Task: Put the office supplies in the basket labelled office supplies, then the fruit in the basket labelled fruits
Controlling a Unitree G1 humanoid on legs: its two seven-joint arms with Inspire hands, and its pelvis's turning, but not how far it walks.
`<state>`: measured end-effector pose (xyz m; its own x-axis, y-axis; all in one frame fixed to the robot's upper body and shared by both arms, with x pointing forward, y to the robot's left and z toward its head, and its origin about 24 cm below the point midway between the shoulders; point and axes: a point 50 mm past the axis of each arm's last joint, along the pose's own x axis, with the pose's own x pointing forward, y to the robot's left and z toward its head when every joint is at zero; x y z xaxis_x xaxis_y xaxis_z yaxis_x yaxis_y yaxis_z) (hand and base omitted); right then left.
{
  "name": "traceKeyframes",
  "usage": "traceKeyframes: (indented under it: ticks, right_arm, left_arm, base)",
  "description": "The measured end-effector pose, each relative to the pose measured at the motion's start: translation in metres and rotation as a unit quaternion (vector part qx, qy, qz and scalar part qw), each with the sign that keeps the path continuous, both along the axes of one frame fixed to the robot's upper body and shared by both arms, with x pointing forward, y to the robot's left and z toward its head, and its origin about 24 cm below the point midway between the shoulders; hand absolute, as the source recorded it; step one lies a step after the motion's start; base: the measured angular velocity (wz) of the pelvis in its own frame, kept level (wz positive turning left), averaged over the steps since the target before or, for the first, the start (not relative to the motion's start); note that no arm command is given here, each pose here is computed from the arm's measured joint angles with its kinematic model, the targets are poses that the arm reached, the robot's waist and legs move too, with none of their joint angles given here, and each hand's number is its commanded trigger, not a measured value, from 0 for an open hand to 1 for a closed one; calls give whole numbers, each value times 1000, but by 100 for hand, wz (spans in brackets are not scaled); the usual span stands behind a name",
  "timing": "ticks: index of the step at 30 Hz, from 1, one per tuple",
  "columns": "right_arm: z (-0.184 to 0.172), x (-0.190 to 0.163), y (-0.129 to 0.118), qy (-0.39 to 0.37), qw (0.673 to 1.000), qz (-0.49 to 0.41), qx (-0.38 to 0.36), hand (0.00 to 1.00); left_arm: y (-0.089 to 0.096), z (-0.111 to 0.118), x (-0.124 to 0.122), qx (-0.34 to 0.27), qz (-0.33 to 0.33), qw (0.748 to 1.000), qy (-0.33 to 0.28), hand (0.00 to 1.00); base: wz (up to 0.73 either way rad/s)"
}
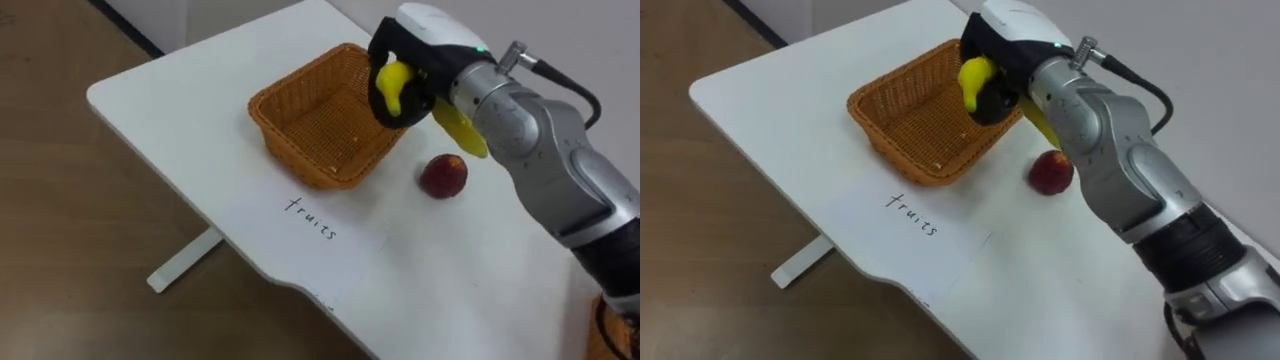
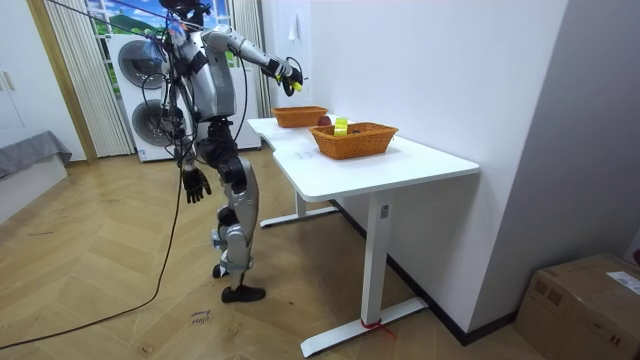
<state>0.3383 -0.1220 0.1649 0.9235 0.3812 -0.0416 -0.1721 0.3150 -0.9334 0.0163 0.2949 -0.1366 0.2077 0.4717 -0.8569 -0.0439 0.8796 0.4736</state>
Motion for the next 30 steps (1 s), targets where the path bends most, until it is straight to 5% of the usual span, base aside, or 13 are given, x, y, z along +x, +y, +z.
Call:
traceKeyframes:
  ticks: [2,5,6,30]
  right_arm:
    - [-2,0,3,4,1000,2,5,100]
    - [-3,1,3,6,1000,3,5,8]
    - [-4,1,3,6,1000,3,5,0]
    - [-23,6,-2,28,1000,-5,-11,0]
  left_arm:
    - [0,1,2,-2,-2,1000,-5,0]
    - [-1,1,3,-4,-4,1000,-9,0]
    - [-1,1,3,-3,-4,1000,-8,0]
    - [-1,1,1,-9,-5,1000,-6,0]
  base:
    - [8]
    - [13]
    - [16]
    - [2]
